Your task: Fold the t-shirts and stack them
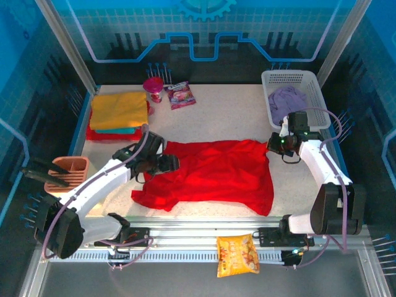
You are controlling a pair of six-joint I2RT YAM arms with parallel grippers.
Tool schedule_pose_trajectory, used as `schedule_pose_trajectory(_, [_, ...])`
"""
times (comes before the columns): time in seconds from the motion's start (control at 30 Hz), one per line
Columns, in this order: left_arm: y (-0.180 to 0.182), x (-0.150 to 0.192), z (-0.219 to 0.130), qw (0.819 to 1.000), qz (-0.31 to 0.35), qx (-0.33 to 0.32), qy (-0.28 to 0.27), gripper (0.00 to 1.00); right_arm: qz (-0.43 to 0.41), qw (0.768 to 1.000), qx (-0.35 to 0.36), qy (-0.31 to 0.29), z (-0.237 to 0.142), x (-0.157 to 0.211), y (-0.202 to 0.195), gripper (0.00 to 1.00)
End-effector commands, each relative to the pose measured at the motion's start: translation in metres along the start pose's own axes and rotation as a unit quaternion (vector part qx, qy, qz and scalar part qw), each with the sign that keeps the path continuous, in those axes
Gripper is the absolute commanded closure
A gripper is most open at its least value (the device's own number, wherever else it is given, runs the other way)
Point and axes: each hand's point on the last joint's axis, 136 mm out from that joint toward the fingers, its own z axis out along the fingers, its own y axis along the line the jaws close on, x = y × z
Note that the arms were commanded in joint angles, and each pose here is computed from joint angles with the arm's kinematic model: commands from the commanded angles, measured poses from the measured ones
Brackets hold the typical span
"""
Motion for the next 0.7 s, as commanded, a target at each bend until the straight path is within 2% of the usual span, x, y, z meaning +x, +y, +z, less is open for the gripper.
schedule_pose_trajectory(0.0, [-0.005, 0.018, -0.009, 0.996, -0.084, 0.037, 0.011, 0.41, 0.006, 1.0, -0.001, 0.006, 0.0, 0.002, -0.004, 1.0])
schedule_pose_trajectory(0.07, [-0.004, 0.025, -0.015, 0.99, -0.127, 0.052, 0.005, 0.41, 0.008, 1.0, 0.005, 0.006, 0.001, 0.004, -0.006, 1.0])
schedule_pose_trajectory(0.17, [-0.005, 0.042, -0.009, 0.981, -0.18, 0.072, 0.032, 0.36, 0.013, 1.0, 0.015, 0.009, 0.0, 0.007, -0.01, 1.0])
schedule_pose_trajectory(0.33, [-0.011, 0.057, 0.013, 0.978, -0.193, 0.068, 0.039, 0.31, 0.02, 0.999, 0.039, 0.01, -0.004, 0.013, -0.019, 1.0])
schedule_pose_trajectory(0.37, [-0.011, 0.056, 0.016, 0.977, -0.199, 0.069, 0.032, 0.31, 0.022, 0.999, 0.04, 0.012, -0.004, 0.015, -0.02, 0.97])
schedule_pose_trajectory(0.4, [-0.012, 0.052, 0.019, 0.976, -0.206, 0.073, 0.019, 0.31, 0.023, 0.999, 0.04, 0.013, -0.005, 0.018, -0.02, 0.88])
schedule_pose_trajectory(0.53, [-0.004, 0.04, 0.023, 0.967, -0.242, 0.075, -0.032, 0.35, 0.019, 0.999, 0.038, 0.003, -0.012, 0.022, -0.02, 0.4])
schedule_pose_trajectory(0.6, [-0.004, 0.034, 0.024, 0.957, -0.269, 0.093, -0.052, 0.39, 0.011, 0.999, 0.035, 0.0, -0.015, 0.021, -0.017, 0.28])
schedule_pose_trajectory(0.67, [-0.008, 0.03, 0.024, 0.946, -0.294, 0.117, -0.063, 0.42, 0.005, 0.999, 0.033, -0.001, -0.018, 0.021, -0.014, 0.22])
